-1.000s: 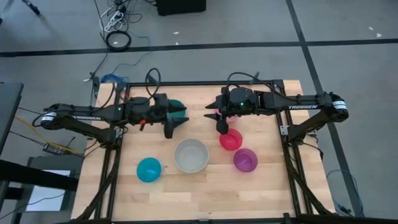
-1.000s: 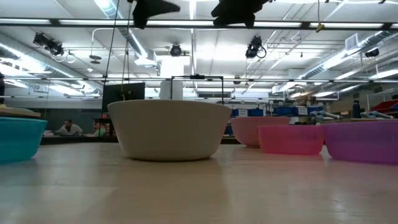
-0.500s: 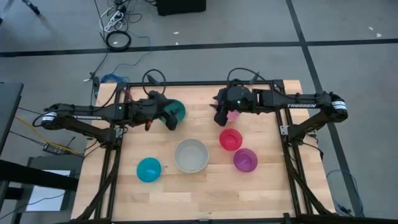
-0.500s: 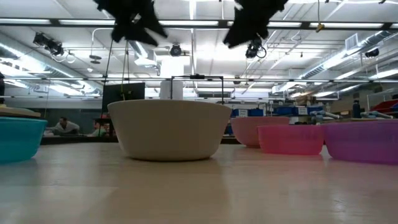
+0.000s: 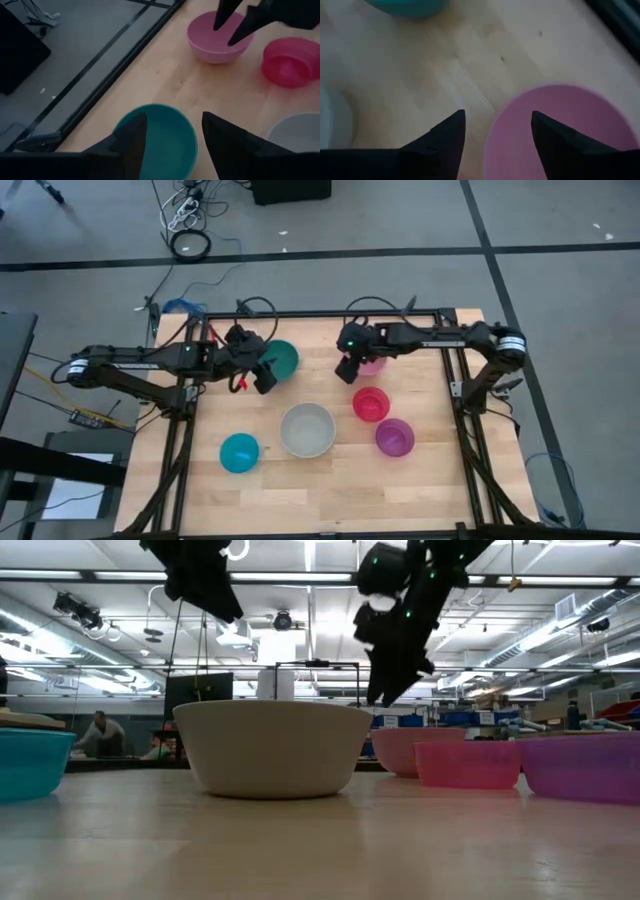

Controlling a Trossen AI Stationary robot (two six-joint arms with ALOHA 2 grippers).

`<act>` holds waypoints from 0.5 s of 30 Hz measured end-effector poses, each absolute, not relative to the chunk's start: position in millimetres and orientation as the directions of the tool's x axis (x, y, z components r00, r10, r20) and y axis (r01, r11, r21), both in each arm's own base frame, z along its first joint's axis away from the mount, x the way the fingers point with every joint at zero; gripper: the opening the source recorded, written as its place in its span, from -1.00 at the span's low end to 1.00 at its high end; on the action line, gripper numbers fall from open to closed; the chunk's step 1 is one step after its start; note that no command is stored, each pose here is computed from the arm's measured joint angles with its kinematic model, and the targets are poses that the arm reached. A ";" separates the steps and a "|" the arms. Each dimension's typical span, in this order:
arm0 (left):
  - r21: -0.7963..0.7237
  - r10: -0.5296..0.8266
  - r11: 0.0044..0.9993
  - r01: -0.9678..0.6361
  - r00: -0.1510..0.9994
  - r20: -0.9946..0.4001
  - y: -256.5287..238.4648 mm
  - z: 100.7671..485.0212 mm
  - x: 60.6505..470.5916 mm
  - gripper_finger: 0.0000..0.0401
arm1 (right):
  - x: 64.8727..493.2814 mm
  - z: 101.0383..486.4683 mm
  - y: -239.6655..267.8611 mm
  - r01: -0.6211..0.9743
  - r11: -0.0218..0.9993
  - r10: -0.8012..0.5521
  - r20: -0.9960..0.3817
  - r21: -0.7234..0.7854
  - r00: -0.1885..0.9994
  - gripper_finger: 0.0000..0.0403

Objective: Nest bowls inside each other
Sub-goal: Stack the pink bowl on top of the gray bowl

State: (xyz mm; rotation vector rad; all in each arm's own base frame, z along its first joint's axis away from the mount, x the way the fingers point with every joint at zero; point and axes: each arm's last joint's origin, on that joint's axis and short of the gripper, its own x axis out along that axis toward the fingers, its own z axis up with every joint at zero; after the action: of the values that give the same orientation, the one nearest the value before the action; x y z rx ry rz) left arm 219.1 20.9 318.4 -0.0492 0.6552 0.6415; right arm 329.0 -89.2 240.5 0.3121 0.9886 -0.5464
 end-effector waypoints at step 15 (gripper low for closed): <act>0.205 0.558 0.797 -0.568 0.561 -0.612 21.3 314.3 214.6 0.07 | 332.3 225.1 -92.0 0.612 0.789 -0.242 -0.889 0.052 0.388 0.16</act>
State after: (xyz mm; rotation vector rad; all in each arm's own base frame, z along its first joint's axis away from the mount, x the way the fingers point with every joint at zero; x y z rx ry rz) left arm 214.6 21.3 314.3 -0.0160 0.7157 0.6632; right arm 332.3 -92.0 225.1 0.4055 1.0394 -0.5623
